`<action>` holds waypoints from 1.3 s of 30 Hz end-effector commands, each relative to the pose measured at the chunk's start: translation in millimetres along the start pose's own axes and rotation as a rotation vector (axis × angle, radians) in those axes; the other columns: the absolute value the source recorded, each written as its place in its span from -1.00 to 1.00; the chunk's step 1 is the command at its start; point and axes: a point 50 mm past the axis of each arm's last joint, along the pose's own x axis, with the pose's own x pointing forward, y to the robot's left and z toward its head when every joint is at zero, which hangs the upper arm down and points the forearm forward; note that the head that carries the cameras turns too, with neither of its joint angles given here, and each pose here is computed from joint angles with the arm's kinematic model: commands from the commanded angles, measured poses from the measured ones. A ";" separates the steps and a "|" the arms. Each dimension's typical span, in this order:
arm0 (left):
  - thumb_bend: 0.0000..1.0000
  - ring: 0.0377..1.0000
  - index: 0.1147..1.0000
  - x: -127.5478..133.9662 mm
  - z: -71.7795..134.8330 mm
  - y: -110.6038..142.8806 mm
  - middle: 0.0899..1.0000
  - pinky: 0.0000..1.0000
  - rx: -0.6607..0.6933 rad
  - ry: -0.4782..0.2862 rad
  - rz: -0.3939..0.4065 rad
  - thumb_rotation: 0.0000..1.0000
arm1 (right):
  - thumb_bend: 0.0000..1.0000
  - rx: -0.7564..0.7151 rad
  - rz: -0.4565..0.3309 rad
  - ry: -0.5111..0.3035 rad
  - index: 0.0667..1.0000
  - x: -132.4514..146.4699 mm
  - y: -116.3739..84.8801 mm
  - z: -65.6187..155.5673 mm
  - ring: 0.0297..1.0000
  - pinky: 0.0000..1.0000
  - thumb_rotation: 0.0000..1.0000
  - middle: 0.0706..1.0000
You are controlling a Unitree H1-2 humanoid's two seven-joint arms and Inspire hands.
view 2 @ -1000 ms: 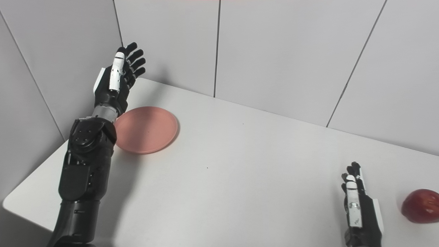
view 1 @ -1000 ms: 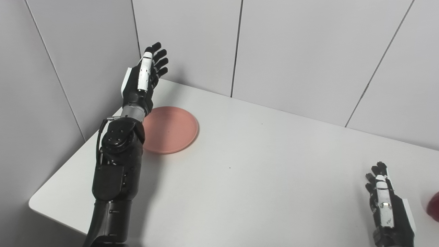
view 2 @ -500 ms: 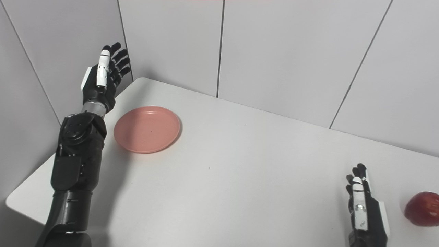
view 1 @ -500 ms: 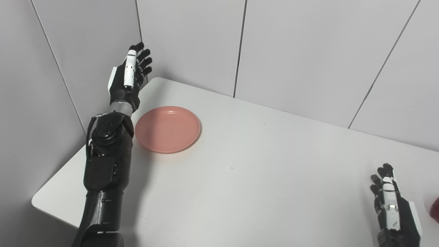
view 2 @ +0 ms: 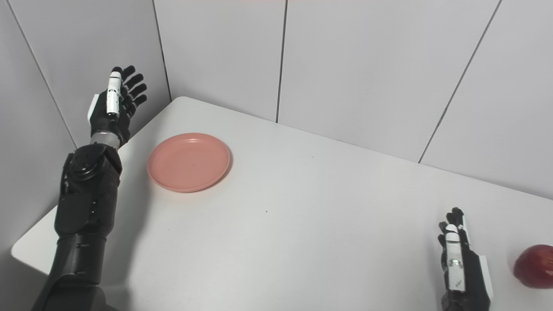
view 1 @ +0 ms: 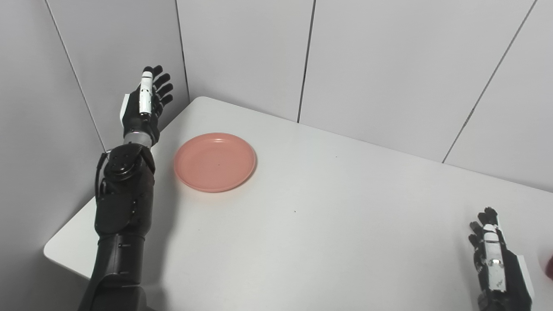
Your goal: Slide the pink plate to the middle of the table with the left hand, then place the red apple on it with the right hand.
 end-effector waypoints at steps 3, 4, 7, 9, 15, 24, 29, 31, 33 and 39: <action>-0.37 0.75 0.67 12.0 25.4 6.1 0.72 0.78 0.003 -0.097 0.010 1.00 | -0.96 0.001 0.010 -0.066 1.00 5.0 0.4 21.1 0.97 1.00 1.00 1.00; -0.37 0.75 0.67 12.1 24.4 7.6 0.72 0.77 0.003 -0.092 0.013 1.00 | -0.96 -0.002 0.014 -0.068 1.00 4.8 0.1 21.1 0.98 1.00 1.00 1.00; -0.36 0.74 0.67 13.0 20.7 11.6 0.72 0.76 0.015 -0.083 0.020 1.00 | -0.95 -0.005 0.017 -0.073 1.00 4.4 -0.4 21.1 0.98 1.00 1.00 1.00; -0.36 0.74 0.68 13.9 16.4 13.1 0.72 0.77 0.005 -0.066 0.027 1.00 | -0.93 0.001 0.011 -0.065 1.00 4.3 -0.6 21.2 0.98 1.00 1.00 1.00; -0.36 0.74 0.68 18.9 2.6 16.2 0.71 0.77 -0.001 -0.028 0.034 1.00 | -0.94 0.004 0.007 -0.064 1.00 4.2 -0.7 22.2 0.97 1.00 1.00 1.00; -0.35 0.75 0.69 22.3 -15.1 22.2 0.73 0.75 0.006 0.009 0.042 1.00 | -0.98 0.011 0.004 -0.053 1.00 4.7 -0.8 24.5 0.98 1.00 1.00 1.00; -0.37 0.77 0.71 21.5 -24.5 27.4 0.75 0.77 0.009 0.033 0.031 1.00 | -0.97 -0.001 -0.001 -0.047 1.00 5.1 -1.1 24.1 0.98 1.00 1.00 0.99; -0.37 0.78 0.72 21.2 -28.8 30.0 0.76 0.79 0.011 0.042 0.027 1.00 | -0.97 0.016 -0.006 -0.042 1.00 4.9 0.0 25.2 0.98 1.00 1.00 1.00; -0.36 0.78 0.72 19.9 -32.4 31.0 0.76 0.80 0.008 0.046 0.023 1.00 | -0.98 0.017 -0.006 -0.044 1.00 4.8 0.3 25.3 0.98 1.00 1.00 0.99; -0.31 0.75 0.70 16.3 -37.9 27.3 0.73 0.79 -0.002 0.061 0.027 1.00 | -0.97 0.002 -0.002 -0.047 1.00 3.9 -0.8 24.6 0.98 1.00 1.00 0.99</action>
